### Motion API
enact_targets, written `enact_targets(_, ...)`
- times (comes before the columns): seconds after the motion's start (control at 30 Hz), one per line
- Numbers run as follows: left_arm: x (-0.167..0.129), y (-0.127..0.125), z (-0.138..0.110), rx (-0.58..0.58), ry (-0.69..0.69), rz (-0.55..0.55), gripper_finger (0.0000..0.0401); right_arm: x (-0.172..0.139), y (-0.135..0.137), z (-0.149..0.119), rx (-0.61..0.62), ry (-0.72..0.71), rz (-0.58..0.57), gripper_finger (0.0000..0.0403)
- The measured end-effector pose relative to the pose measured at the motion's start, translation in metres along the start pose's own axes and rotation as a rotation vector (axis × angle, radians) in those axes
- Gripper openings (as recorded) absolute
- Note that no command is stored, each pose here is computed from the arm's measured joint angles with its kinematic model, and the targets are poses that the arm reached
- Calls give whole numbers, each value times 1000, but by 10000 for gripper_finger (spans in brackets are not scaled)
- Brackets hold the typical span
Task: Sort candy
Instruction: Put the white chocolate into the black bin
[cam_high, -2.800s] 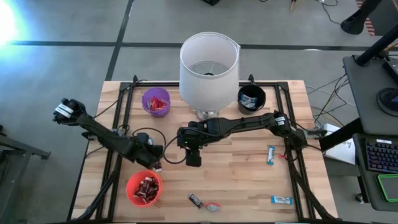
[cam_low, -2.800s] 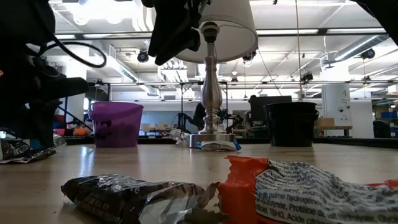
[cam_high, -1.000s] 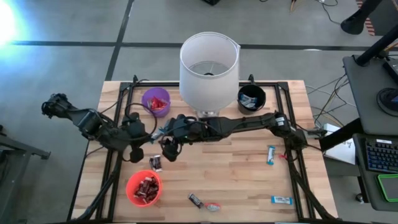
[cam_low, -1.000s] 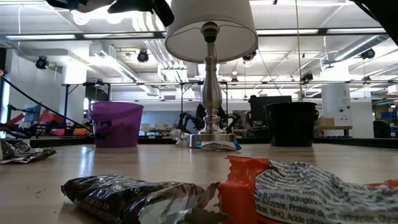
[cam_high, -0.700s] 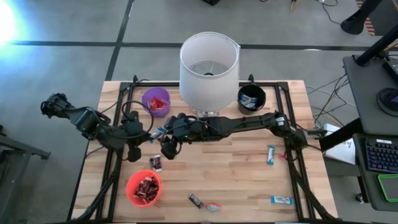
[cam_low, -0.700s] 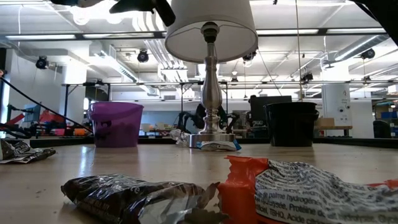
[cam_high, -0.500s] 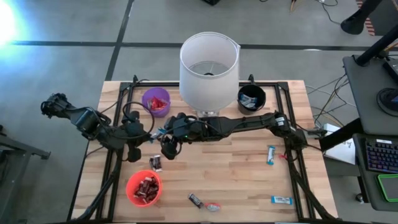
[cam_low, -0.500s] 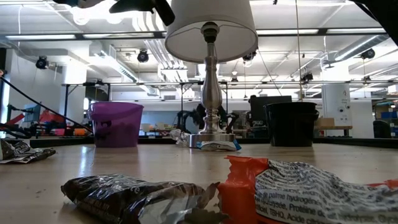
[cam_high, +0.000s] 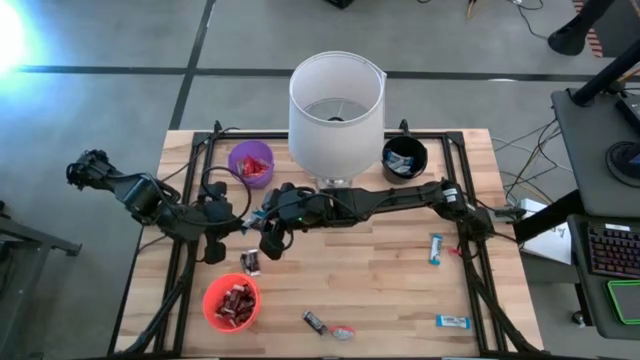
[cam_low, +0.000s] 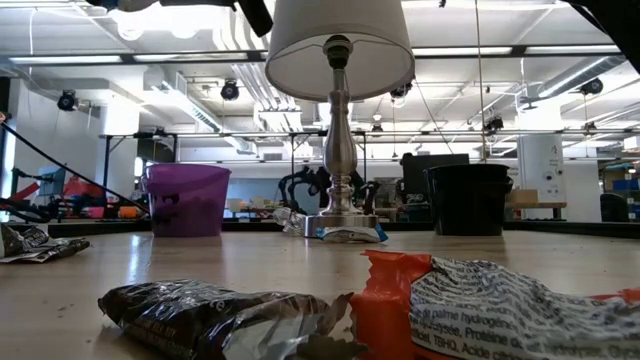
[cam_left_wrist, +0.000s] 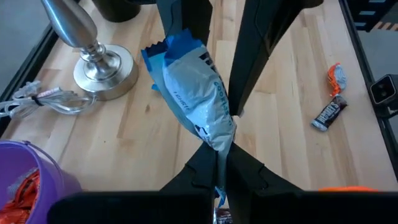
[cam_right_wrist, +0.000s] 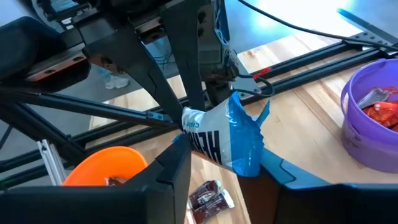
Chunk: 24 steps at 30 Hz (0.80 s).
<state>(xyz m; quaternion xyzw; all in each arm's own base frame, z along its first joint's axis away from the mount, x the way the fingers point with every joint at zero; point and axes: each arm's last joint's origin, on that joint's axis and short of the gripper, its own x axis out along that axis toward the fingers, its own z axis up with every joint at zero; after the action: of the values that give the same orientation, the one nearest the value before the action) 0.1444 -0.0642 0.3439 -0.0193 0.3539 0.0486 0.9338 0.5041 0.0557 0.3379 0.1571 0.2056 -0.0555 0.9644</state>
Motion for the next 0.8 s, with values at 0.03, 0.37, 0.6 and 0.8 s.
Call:
enact_targets(0.03, 0, 0, 0, 0, 0, 0, 1, 0, 1, 0, 0, 0, 1, 105)
enact_targets(0.37, 1, 2, 0, -13, -30, 88, 1, 0, 2, -1, 18, -2, -3, 35)
enact_targets(0.6, 1, 2, 1, -21, -34, 89, 27, -1, 4, -1, 44, 0, 8, 24)
enact_targets(0.8, 1, 2, 1, -23, -28, 73, 80, -1, 6, -2, 61, 6, 19, 24)
